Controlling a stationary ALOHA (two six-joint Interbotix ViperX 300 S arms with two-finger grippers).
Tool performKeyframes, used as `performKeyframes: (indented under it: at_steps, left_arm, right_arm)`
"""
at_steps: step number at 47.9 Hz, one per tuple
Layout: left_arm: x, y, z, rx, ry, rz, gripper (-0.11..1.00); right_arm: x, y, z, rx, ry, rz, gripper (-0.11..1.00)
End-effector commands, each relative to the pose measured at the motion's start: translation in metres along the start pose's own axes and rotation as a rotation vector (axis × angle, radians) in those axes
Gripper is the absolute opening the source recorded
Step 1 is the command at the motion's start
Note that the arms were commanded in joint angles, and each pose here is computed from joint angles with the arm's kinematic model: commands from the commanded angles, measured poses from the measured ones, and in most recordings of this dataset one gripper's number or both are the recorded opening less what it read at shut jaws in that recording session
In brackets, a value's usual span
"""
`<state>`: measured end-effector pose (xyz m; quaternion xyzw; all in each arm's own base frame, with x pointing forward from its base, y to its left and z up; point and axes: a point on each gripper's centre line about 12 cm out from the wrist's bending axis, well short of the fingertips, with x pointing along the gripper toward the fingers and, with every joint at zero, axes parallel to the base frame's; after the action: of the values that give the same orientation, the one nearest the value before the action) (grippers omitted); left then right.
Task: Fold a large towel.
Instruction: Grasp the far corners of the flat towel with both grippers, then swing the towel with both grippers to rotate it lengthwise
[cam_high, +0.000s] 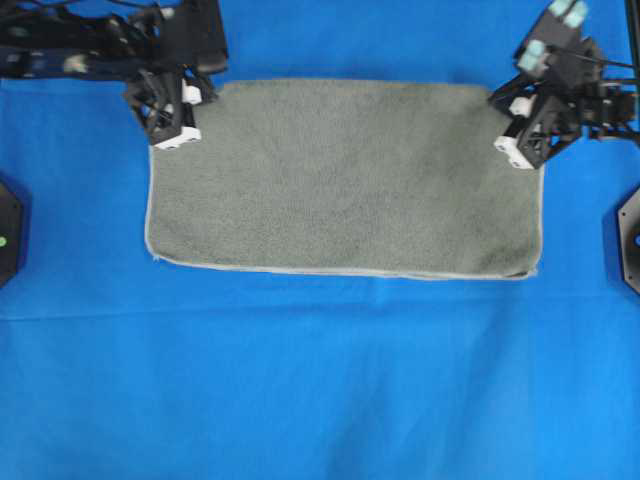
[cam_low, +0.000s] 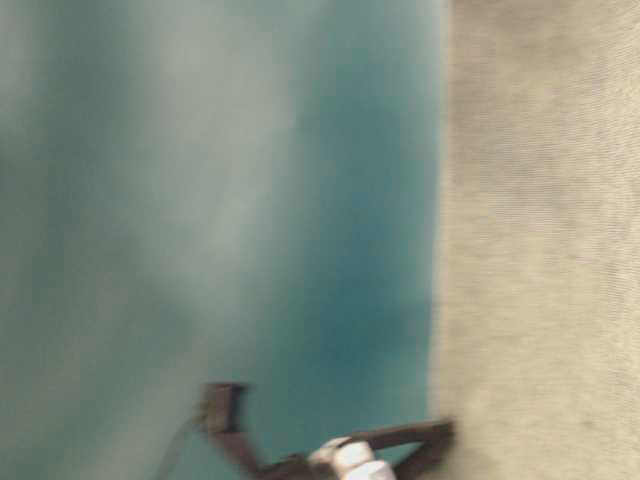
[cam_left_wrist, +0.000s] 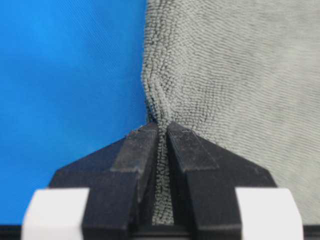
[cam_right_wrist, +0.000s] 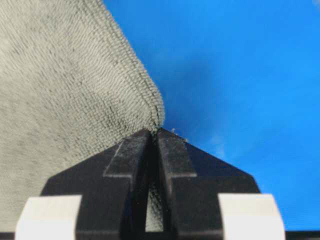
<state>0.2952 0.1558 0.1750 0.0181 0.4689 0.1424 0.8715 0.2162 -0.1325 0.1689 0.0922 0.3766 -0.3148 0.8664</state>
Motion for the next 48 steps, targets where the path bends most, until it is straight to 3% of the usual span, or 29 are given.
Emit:
performKeyframes:
  at_steps: [1, 11, 13, 16, 18, 26, 36, 48]
  left_arm:
    - [-0.033, -0.004, 0.020, 0.018, -0.081, 0.006, 0.03]
    - [-0.092, -0.021, 0.043, 0.060, -0.178, -0.019, 0.03]
    - [-0.102, -0.022, 0.045, 0.025, -0.199, -0.023, 0.03]
    - [-0.114, -0.025, 0.047, -0.078, -0.236, -0.036, 0.03]
    - [-0.119, -0.030, 0.047, -0.090, -0.247, -0.054, 0.03]
    - [-0.136, -0.085, 0.061, -0.106, -0.305, -0.208, 0.03]
    - [-0.147, -0.161, 0.074, -0.098, -0.335, -0.402, 0.03]
    - [-0.154, -0.243, 0.110, -0.046, -0.392, -0.569, 0.03]
  right_arm:
    - [-0.031, 0.005, 0.026, 0.012, -0.093, -0.007, 0.04]
    - [-0.092, 0.015, 0.051, 0.021, -0.193, -0.002, 0.04]
    - [-0.098, 0.015, 0.052, 0.025, -0.204, 0.005, 0.04]
    - [-0.099, 0.015, 0.051, 0.033, -0.201, 0.003, 0.04]
    - [-0.098, 0.015, 0.050, 0.035, -0.196, -0.001, 0.04]
    - [-0.085, 0.011, 0.062, 0.041, -0.176, -0.039, 0.04]
    - [-0.065, -0.005, 0.096, 0.068, -0.199, -0.097, 0.04]
    - [-0.044, -0.005, 0.133, 0.051, -0.266, -0.064, 0.04]
